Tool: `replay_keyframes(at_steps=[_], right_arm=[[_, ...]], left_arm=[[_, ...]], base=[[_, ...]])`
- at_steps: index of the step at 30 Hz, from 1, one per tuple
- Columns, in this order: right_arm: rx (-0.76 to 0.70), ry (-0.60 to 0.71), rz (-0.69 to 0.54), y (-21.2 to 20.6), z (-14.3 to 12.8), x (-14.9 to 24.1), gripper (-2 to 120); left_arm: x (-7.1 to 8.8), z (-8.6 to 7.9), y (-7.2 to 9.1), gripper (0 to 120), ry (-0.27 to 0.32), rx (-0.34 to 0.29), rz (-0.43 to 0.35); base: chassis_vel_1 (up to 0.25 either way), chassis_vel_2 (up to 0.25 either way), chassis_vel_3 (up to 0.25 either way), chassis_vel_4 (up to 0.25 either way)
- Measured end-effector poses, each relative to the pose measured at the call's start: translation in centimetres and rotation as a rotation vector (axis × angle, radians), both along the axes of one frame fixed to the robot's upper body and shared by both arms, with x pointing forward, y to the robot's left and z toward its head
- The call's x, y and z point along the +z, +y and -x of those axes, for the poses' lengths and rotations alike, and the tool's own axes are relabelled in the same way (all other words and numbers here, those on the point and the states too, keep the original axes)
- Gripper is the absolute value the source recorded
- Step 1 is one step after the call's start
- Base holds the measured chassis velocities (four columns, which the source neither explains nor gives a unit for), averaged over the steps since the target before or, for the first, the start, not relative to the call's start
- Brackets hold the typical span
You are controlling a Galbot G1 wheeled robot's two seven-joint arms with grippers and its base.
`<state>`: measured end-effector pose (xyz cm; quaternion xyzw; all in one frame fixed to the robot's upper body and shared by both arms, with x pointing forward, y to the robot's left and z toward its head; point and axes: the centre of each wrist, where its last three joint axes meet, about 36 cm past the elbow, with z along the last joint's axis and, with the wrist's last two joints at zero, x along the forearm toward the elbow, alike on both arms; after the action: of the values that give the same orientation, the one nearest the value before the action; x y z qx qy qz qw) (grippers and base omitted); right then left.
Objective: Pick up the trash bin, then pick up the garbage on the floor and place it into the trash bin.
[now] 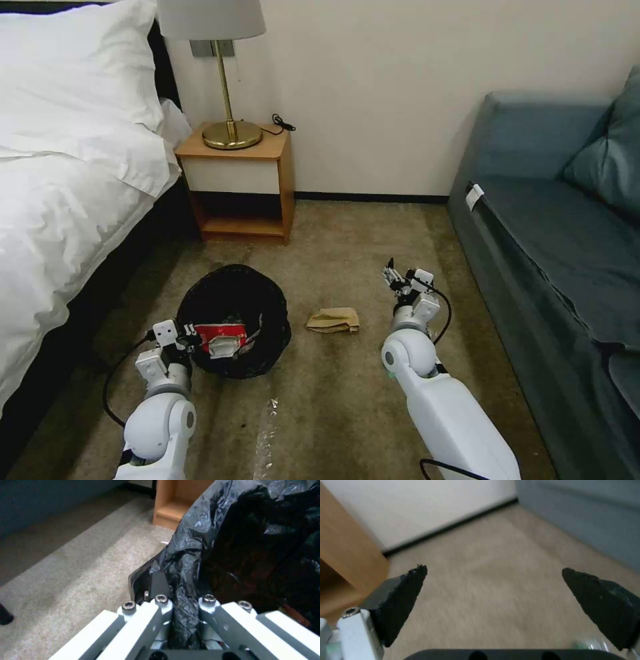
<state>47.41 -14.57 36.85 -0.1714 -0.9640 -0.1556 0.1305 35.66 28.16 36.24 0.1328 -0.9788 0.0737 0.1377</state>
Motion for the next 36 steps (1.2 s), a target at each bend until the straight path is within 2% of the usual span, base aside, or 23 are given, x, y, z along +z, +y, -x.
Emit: replay_keyframes(at_steps=[4, 6, 7, 9, 18, 30, 36], right_arm=[[-0.026, 0.072, -0.022, 0.3, 0.1, 0.2, 100], [-0.061, 0.204, -0.051, 0.5, 0.1, 0.3, 100], [-0.061, 0.204, -0.051, 0.5, 0.1, 0.3, 100], [-0.089, 0.325, -0.072, 0.2, 0.0, 0.0, 100], [-0.132, 0.492, -0.135, -0.9, -1.6, -2.3, 100], [-0.179, 0.555, -0.217, -1.3, -3.7, -4.5, 100], [-0.264, 0.577, -0.253, -2.5, -6.7, -7.7, 100]], left_arm=[[-0.1, 0.0, 0.1, 3, 0.003, 0.002, -0.001], [-0.3, 0.1, 0.3, 3, 0.007, 0.005, -0.002], [-0.3, 0.1, 0.3, 3, 0.007, 0.005, -0.002], [-0.6, 0.1, 0.4, 3, 0.011, 0.007, -0.001], [-1.0, 0.0, 0.2, 3, 0.017, 0.002, 0.004], [-1.5, 0.1, 0.2, 3, 0.026, 0.002, 0.005], [-1.8, 0.1, 0.4, 3, 0.029, 0.007, 0.005]], base=[[0.0, 0.0, 0.0, 0.0], [0.0, 0.0, 0.0, 0.0], [0.0, 0.0, 0.0, 0.0], [0.0, 0.0, 0.0, 0.0], [0.0, 0.0, 0.0, 0.0], [0.0, 0.0, 0.0, 0.0], [0.0, 0.0, 0.0, 0.0]])
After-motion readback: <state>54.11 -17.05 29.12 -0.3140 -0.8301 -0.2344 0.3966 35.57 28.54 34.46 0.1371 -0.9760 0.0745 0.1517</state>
